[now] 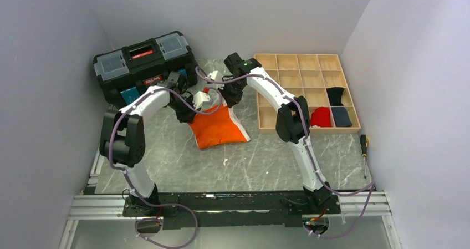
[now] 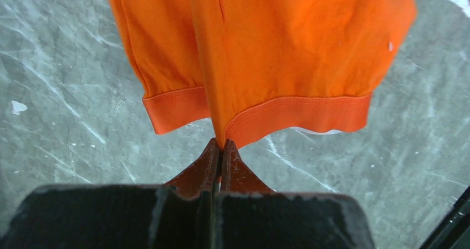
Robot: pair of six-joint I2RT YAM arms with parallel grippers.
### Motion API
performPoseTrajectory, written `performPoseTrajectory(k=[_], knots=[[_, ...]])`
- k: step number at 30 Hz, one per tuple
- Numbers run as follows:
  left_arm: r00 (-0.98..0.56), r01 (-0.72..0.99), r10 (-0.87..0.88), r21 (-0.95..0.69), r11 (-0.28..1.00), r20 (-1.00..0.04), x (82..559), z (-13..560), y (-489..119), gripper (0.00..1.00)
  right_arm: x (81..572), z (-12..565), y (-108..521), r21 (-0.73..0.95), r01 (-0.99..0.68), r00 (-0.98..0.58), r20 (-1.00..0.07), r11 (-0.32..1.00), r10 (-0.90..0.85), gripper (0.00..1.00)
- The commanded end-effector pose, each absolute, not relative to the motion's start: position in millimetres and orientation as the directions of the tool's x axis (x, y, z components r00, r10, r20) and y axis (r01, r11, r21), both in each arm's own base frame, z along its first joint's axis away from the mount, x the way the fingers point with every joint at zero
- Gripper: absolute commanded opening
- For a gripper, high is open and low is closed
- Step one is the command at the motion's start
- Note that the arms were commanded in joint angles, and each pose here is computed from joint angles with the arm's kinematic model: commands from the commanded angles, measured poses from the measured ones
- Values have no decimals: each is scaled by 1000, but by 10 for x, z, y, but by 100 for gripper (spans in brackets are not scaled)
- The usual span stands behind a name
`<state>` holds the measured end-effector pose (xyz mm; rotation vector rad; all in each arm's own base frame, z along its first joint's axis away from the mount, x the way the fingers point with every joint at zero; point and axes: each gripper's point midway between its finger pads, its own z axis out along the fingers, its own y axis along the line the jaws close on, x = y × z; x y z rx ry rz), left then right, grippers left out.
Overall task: Roll the underwear
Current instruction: Fold the underwear at the center of the board.
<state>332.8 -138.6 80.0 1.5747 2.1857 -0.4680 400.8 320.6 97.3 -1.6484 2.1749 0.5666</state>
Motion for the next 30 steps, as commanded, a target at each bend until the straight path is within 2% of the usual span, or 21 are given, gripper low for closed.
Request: performPoseTrajectory(k=[1,12,27,30], knots=[[-312,943,794,-66,327,-521,3467,719,-1357,0,4313,931,3246,0,-958,-244,-528,288,-813,0],[-393,906,771,-68,417,-502,3711,524,-1286,0,4672,773,3447,-95,-942,-204,-602,323,-772,0],[-435,881,772,-45,470,-464,3936,458,-1230,0,4742,471,3440,-162,-934,-185,-546,320,-817,0],[-447,876,772,-47,479,-452,3937,398,-1214,0,4737,463,3446,-169,-931,-184,-544,322,-819,3]])
